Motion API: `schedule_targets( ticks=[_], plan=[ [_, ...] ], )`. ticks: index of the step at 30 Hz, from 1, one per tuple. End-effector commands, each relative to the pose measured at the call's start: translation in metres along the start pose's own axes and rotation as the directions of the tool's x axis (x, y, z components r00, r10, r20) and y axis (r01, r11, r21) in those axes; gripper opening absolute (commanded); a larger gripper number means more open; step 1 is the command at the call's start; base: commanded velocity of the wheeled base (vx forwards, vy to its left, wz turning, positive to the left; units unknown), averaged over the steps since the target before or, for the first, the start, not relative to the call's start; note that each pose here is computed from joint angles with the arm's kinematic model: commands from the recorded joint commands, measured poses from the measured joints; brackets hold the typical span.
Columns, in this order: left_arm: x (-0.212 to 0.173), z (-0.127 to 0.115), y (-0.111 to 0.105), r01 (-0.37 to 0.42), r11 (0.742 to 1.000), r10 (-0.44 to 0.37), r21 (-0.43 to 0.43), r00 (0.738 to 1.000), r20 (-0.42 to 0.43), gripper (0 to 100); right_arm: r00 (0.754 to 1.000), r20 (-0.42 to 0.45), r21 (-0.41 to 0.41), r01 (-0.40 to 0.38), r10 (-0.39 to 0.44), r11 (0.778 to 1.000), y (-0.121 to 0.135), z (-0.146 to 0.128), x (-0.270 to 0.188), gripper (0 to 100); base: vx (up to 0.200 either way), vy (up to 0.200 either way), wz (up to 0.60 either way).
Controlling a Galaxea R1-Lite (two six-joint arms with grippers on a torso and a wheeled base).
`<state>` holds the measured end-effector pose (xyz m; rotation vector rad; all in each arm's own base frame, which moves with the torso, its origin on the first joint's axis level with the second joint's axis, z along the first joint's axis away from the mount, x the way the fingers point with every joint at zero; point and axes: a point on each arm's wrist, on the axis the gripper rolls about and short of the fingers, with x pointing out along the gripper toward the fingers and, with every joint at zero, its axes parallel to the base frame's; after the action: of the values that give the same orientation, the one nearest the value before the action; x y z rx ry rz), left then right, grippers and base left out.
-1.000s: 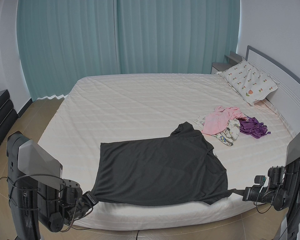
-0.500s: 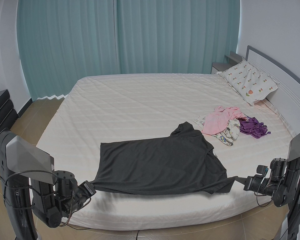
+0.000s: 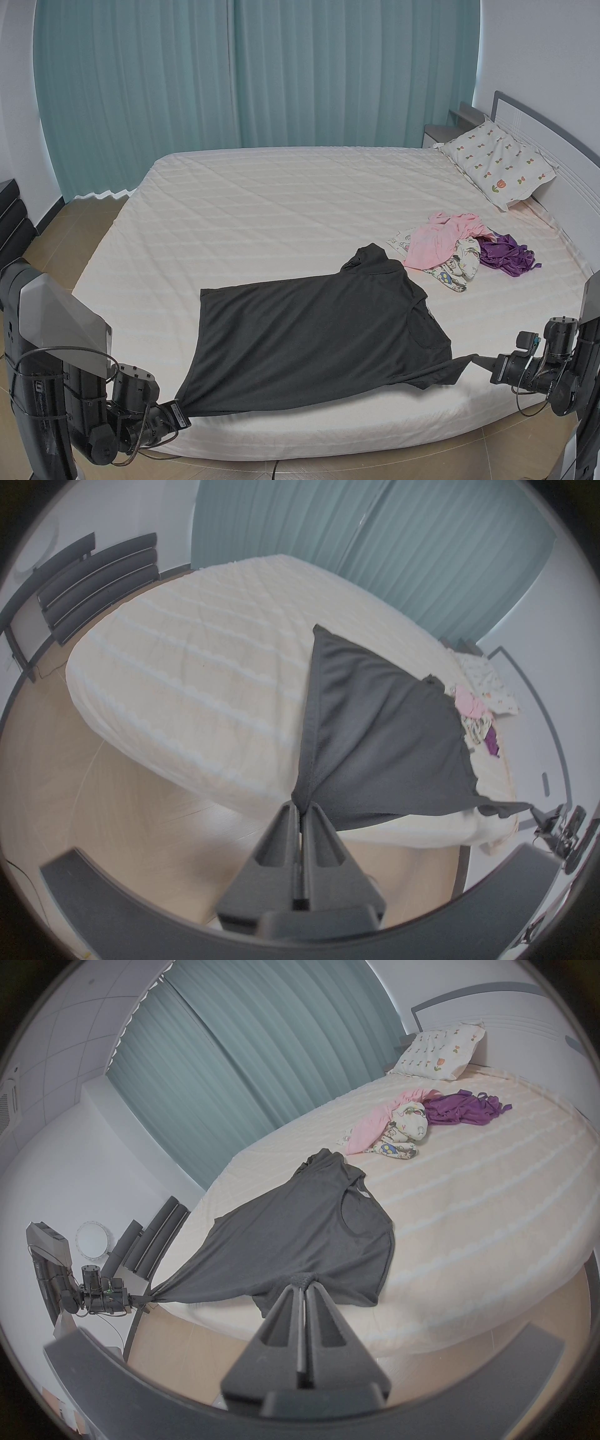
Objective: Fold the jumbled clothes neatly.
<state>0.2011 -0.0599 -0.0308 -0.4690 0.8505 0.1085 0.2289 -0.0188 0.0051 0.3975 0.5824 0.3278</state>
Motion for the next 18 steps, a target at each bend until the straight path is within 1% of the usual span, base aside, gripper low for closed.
schedule_targets(
  ticks=[1,6,9,12,18],
  plan=[
    [-0.002,-0.007,0.003,-0.023,0.999,0.024,0.028,0.999,-0.042,0,0.999,-0.031,0.014,0.013,-0.013,1.0,0.0,-0.007,-0.007,0,0.0,0.0,0.0],
    [-0.001,-0.009,0.004,-0.035,0.998,0.039,0.054,0.997,-0.061,0,0.997,-0.061,-0.007,0.038,-0.038,0.999,-0.003,-0.014,-0.013,0,0.0,0.0,0.0],
    [-0.003,-0.015,0.006,-0.062,0.994,0.071,0.086,0.992,-0.108,0,0.993,-0.096,0.004,0.071,-0.07,0.997,-0.01,-0.018,-0.018,0,0.0,0.0,0.0],
    [-0.004,-0.018,0.009,-0.084,0.991,0.098,0.1,0.985,-0.141,0,0.986,-0.138,-0.019,0.096,-0.098,0.995,-0.016,-0.022,-0.024,0,0.0,0.0,0.0],
    [-0.006,-0.023,0.01,-0.105,0.987,0.126,0.122,0.976,-0.178,0,0.966,-0.233,-0.057,0.101,-0.112,0.993,-0.02,-0.033,-0.031,0,0.0,0.0,0.0]
  ],
)
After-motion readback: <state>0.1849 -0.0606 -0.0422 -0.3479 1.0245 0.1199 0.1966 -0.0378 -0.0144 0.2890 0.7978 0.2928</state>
